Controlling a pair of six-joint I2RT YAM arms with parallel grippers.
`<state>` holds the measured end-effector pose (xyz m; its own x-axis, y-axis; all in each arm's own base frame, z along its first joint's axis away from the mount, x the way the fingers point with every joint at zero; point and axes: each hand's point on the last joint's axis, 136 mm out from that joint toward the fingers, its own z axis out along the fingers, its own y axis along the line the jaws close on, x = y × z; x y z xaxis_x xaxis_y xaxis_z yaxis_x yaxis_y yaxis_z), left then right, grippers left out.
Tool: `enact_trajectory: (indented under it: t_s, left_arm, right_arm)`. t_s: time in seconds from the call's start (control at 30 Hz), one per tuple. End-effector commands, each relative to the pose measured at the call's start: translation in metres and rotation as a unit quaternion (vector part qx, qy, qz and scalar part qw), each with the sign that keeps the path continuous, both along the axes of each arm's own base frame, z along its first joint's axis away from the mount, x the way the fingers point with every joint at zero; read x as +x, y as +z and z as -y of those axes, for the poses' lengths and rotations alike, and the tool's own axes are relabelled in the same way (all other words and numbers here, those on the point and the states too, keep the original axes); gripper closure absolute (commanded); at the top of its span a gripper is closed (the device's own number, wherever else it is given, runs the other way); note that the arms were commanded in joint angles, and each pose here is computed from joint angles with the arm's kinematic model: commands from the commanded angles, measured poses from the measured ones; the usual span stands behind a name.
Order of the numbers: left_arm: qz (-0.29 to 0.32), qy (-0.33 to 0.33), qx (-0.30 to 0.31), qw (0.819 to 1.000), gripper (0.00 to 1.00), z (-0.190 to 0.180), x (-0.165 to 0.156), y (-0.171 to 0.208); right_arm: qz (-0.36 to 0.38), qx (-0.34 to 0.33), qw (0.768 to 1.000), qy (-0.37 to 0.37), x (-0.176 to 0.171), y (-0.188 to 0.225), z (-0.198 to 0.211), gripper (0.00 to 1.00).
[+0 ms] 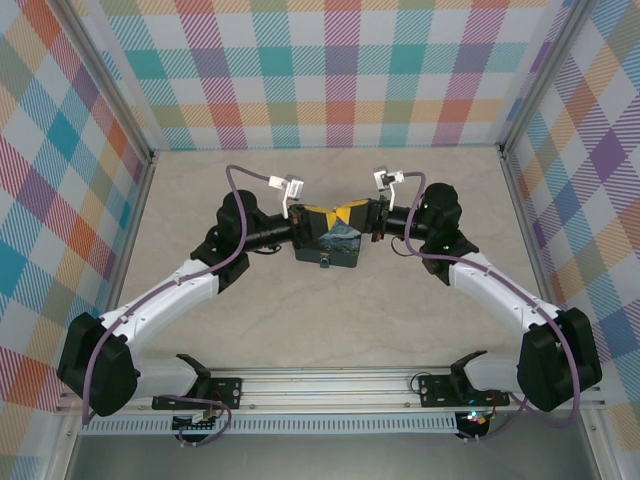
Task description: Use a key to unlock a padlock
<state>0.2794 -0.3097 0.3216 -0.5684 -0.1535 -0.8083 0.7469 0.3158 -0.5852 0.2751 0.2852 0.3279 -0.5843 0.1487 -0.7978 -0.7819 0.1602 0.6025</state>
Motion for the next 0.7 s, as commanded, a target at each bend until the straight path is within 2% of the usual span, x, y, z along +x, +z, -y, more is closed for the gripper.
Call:
enact_trajectory:
  t_s: [0.0,0.13,0.27,0.4,0.53,0.67]
  left_arm:
    - [0.021,-0.021,-0.012,0.999,0.82,0.008,-0.007,0.015]
    - [0.023,-0.02,-0.012,0.999,0.88,0.008,-0.007,0.015]
    - [0.033,-0.016,0.002,0.999,0.99,0.005,-0.007,0.015]
    - [0.055,-0.009,0.031,0.998,1.0,-0.001,-0.011,0.015]
    - [0.076,-0.014,0.084,0.993,1.0,-0.008,-0.018,0.011]
    - [0.097,-0.034,0.166,0.981,1.0,-0.018,-0.028,-0.002]
  right_arm:
    - [0.032,0.02,0.999,0.014,-0.006,0.019,-0.003,0.99]
    - [0.032,0.02,0.999,0.016,-0.007,0.019,-0.003,0.99]
    - [0.031,0.015,0.999,0.021,-0.009,0.017,-0.003,0.97]
    - [0.03,-0.005,0.999,0.019,-0.013,0.008,0.001,0.93]
    - [0.037,-0.022,0.999,0.016,-0.017,0.001,0.012,0.77]
    - [0.058,-0.064,0.996,0.007,-0.022,-0.01,0.03,0.56]
